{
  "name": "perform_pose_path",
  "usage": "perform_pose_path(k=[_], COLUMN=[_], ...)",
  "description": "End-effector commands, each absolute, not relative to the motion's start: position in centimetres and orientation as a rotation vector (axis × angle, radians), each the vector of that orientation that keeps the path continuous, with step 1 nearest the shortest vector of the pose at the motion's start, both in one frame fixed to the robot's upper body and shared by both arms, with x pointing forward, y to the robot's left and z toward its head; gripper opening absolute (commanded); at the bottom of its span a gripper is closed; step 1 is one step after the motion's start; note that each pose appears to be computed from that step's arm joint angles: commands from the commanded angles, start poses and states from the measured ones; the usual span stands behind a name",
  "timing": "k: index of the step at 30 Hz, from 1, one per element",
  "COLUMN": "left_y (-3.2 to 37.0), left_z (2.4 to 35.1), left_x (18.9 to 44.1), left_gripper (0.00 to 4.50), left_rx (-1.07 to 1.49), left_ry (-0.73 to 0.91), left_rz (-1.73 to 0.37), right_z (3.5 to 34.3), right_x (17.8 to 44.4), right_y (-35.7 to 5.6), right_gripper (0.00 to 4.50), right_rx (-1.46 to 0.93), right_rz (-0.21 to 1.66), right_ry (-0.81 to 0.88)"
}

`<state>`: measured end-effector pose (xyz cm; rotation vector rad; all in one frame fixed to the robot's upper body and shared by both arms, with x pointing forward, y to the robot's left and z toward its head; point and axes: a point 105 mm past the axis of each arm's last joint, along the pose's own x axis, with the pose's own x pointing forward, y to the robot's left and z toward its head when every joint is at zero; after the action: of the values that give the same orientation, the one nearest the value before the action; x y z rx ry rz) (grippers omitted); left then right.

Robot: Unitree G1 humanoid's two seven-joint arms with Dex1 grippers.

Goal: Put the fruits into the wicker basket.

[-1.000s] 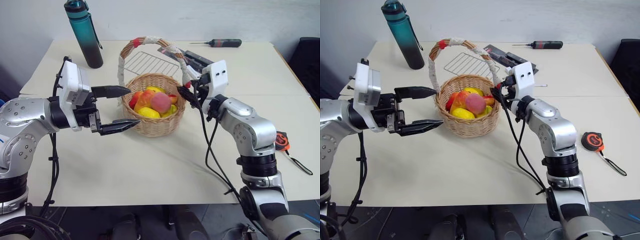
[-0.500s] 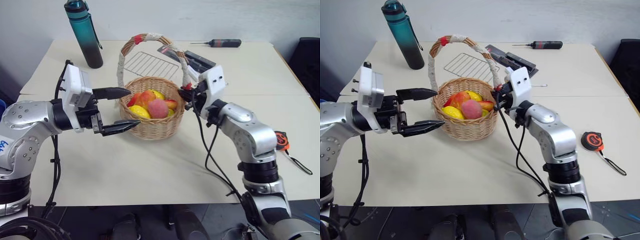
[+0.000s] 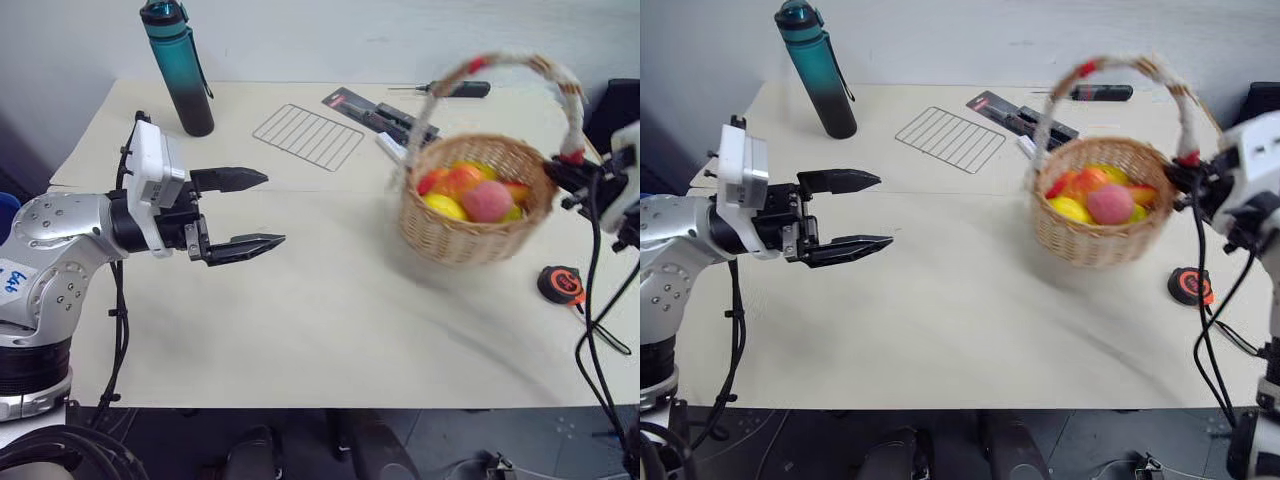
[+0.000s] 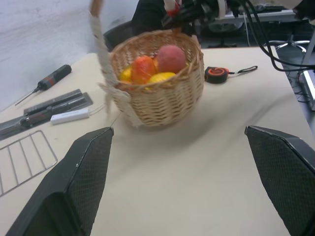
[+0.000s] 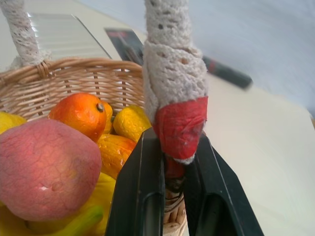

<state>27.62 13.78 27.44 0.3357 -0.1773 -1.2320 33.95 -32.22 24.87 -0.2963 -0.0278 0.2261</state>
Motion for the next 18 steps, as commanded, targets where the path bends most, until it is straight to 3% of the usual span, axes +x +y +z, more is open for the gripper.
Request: perform_pose_path(k=[1,2,7,15,18], left_y=[13.6,13.5,13.0,12.7,13.0], left_z=[28.2,28.3,28.7,28.7,28.3], left_x=[27.6,27.6,27.3,26.9,27.0], left_gripper=[4.50,4.50,4.50,4.50,4.50], left_rx=[0.360,0.352,0.326,0.312,0.321], left_ry=[-0.213,-0.214,-0.230,-0.215,-0.193], left_rz=[-1.243,-1.251,-1.294,-1.358,-1.375], right_z=[26.4,25.8,23.5,25.5,27.1], right_x=[33.2,33.2,32.4,27.3,23.9], right_y=[-34.0,-34.1,-34.2,-36.7,-37.5], right_gripper=[0.15,0.15,1.84,4.47,4.47], right_rx=[-0.282,-0.259,-0.180,-0.320,-0.285], right_rz=[0.159,0.158,0.215,0.301,0.404], right_ry=[-0.140,-0.140,-0.083,0.010,0.107])
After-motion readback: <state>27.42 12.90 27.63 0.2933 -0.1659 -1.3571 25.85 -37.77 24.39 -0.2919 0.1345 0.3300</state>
